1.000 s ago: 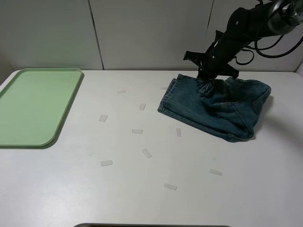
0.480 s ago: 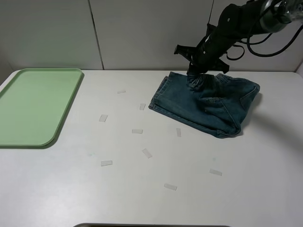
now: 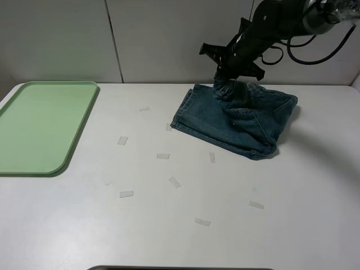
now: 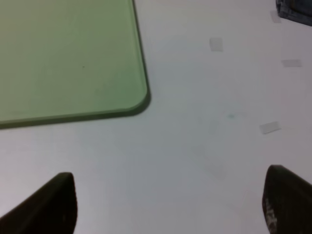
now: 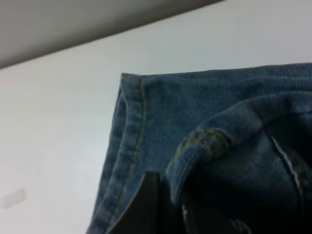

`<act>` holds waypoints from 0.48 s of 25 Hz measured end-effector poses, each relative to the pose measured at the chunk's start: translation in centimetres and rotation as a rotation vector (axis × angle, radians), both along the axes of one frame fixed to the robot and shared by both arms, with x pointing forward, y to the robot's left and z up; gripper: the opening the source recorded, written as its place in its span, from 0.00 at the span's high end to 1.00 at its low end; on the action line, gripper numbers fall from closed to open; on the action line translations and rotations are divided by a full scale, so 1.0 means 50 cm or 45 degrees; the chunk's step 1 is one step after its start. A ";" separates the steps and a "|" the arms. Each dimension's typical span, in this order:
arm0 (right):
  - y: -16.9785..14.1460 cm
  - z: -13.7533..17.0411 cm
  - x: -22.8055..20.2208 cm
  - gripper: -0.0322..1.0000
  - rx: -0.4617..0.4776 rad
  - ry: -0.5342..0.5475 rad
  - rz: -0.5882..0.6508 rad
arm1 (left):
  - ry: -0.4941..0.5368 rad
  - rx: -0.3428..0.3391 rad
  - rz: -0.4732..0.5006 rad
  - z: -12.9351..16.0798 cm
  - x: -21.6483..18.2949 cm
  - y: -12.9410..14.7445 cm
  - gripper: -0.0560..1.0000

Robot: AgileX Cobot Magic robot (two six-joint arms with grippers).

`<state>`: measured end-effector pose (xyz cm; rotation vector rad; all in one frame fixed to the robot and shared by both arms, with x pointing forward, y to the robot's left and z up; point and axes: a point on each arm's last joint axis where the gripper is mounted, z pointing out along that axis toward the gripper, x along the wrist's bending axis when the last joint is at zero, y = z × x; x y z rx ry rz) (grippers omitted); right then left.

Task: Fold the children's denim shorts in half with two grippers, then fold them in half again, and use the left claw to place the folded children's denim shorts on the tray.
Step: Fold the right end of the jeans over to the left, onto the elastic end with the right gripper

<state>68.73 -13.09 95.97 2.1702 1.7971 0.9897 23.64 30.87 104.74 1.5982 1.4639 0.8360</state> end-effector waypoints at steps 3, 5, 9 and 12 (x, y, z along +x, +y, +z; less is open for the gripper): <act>0.013 0.002 -0.001 0.95 0.046 -0.014 -0.017 | -0.007 0.030 0.020 0.000 0.001 0.004 0.22; 0.021 -0.006 0.000 0.95 0.071 -0.009 -0.026 | -0.008 0.043 0.028 0.001 0.001 0.006 0.22; 0.042 -0.033 -0.003 0.95 0.105 0.035 -0.030 | -0.018 0.086 0.058 0.001 0.002 0.013 0.22; 0.062 -0.046 -0.008 0.95 0.130 0.044 -0.025 | -0.024 0.115 0.076 0.002 0.002 0.017 0.22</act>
